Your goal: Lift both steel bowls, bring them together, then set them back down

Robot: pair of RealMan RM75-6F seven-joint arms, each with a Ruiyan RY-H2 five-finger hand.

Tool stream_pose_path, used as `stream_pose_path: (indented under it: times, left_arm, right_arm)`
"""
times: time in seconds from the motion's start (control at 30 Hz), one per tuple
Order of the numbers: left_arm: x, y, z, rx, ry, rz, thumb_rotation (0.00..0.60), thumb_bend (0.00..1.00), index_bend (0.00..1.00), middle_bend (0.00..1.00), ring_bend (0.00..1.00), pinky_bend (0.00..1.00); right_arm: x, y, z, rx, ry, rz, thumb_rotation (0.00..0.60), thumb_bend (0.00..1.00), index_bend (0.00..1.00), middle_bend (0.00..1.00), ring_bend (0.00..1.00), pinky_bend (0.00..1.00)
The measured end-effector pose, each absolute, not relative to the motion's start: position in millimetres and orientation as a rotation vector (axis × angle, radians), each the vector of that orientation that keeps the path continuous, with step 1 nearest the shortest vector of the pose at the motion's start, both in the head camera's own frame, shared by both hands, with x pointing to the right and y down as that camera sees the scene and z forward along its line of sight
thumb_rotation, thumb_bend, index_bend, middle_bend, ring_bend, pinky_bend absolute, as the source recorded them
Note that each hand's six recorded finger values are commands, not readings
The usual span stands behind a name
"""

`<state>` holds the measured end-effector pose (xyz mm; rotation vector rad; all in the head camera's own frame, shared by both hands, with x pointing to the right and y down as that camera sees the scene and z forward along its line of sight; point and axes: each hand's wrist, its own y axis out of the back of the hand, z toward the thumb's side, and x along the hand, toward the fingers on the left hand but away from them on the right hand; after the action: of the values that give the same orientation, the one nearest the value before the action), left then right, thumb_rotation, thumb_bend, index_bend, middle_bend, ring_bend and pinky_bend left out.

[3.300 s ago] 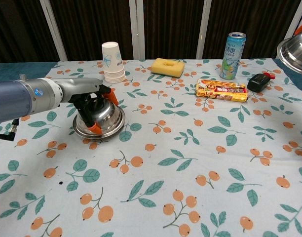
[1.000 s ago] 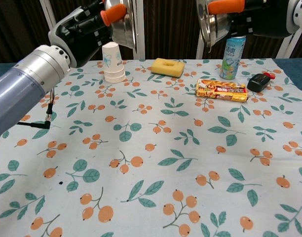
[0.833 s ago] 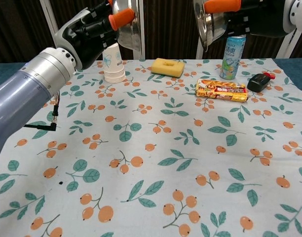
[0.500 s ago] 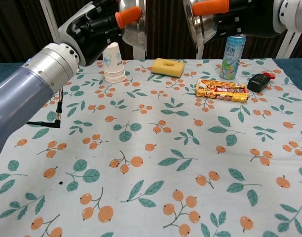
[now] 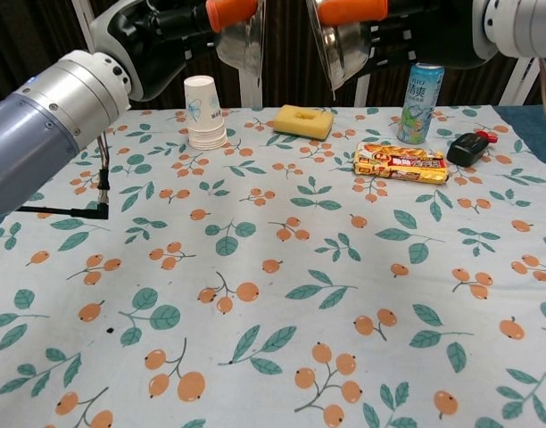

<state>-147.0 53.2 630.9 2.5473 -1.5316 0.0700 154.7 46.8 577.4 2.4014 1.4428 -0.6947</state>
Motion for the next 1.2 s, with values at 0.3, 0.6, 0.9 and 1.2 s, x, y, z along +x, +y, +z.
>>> stream_pose_path:
  times: [0.3, 0.6, 0.9, 1.2]
  left_arm:
    - [-136, 63, 641, 2.509, -1.483, 0.029, 0.6, 0.02, 0.41, 0.29, 0.18, 0.42]
    - [-118, 70, 649, 2.486, -1.439, -0.009, 0.6, 0.01, 0.41, 0.29, 0.18, 0.42]
    - [-114, 72, 649, 2.498, -1.446, -0.039, 0.6, 0.01, 0.41, 0.29, 0.18, 0.42]
    - [-128, 71, 646, 2.525, -1.471, -0.025, 0.6, 0.01, 0.41, 0.29, 0.18, 0.42]
  right_arm:
    - [142, 47, 569, 2.397, 1.442, -0.683, 0.6, 0.05, 0.38, 0.29, 0.38, 0.39]
    - [129, 59, 575, 2.386, 1.347, -0.709, 0.6, 0.05, 0.38, 0.29, 0.38, 0.4]
    - [135, 58, 578, 2.364, 1.361, -0.716, 0.6, 0.05, 0.38, 0.29, 0.38, 0.41]
    - [146, 52, 580, 2.341, 1.388, -0.712, 0.6, 0.05, 0.38, 0.29, 0.38, 0.41]
